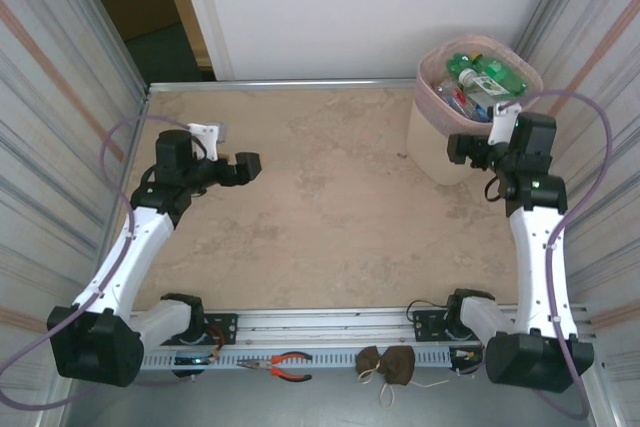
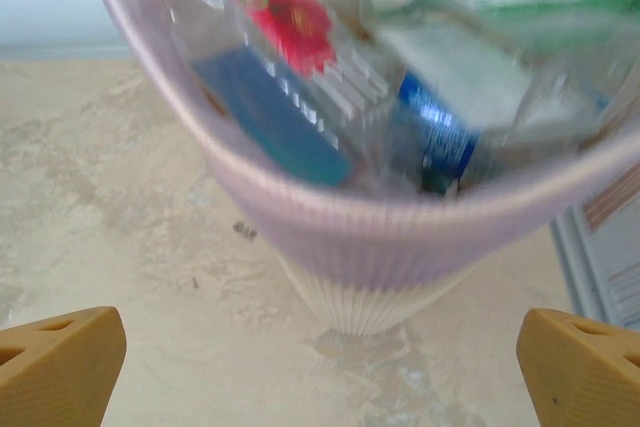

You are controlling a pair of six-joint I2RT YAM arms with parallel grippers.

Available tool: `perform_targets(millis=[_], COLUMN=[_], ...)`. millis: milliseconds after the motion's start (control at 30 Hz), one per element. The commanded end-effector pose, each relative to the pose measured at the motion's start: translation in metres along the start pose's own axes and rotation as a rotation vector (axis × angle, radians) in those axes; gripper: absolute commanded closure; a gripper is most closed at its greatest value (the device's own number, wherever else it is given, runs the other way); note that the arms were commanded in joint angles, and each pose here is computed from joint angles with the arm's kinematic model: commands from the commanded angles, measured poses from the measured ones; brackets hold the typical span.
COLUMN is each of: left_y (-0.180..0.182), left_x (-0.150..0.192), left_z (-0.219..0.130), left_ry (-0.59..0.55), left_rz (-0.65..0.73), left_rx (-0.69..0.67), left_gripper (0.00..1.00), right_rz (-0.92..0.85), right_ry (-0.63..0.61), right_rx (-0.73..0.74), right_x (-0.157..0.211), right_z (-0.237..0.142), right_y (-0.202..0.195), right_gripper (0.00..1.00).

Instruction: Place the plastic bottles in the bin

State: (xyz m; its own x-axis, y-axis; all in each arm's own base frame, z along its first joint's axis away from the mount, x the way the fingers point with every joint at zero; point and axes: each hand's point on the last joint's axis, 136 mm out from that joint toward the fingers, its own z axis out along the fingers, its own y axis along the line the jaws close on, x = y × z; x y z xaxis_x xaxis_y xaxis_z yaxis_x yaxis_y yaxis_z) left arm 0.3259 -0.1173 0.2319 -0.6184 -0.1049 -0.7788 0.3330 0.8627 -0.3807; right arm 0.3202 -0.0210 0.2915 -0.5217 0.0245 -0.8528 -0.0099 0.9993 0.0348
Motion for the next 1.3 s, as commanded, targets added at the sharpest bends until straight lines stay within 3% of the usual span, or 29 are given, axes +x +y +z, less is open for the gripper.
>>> perform_targets(millis=[0, 133, 400, 633, 800, 1033, 1267], left_y=[0.04, 0.068, 0.107, 0.134, 0.138, 0.13, 0.13], left_x=[0.013, 0.022, 0.048, 0.068, 0.069, 0.058, 0.047], left_z=[-0.012, -0.024, -0.025, -0.013, 0.001, 0.02, 0.041], left_ry=[-0.01, -0.068, -0.188, -0.194, -0.232, -0.31, -0.289], left_rz=[0.048, 0.086, 0.148, 0.16, 0.208, 0.258, 0.31], left_rx=[-0.21, -0.363, -0.527, -0.624, -0.607, -0.457, -0.348], left_gripper=[0.01, 0.01, 0.01, 0.01, 0.01, 0.01, 0.01], right_rz=[0.035, 0.004, -0.033, -0.002, 0.02, -0.045, 0.029], right_ry=[-0.091, -0.067, -0.049, -0.098, -0.116, -0.107, -0.142], right_rx=[-0.007, 0.004, 0.063, 0.049, 0.022, -0.065, -0.107], right_x=[0.004, 0.047, 0.123, 0.133, 0.127, 0.129, 0.139], right_z=[0.004, 0.029, 0.093, 0.133, 0.152, 0.165, 0.168], right_y=[0.001, 0.002, -0.001, 0.001, 0.006, 0.03, 0.02], right_gripper=[0.01, 0.01, 0.01, 0.01, 0.01, 0.01, 0.01])
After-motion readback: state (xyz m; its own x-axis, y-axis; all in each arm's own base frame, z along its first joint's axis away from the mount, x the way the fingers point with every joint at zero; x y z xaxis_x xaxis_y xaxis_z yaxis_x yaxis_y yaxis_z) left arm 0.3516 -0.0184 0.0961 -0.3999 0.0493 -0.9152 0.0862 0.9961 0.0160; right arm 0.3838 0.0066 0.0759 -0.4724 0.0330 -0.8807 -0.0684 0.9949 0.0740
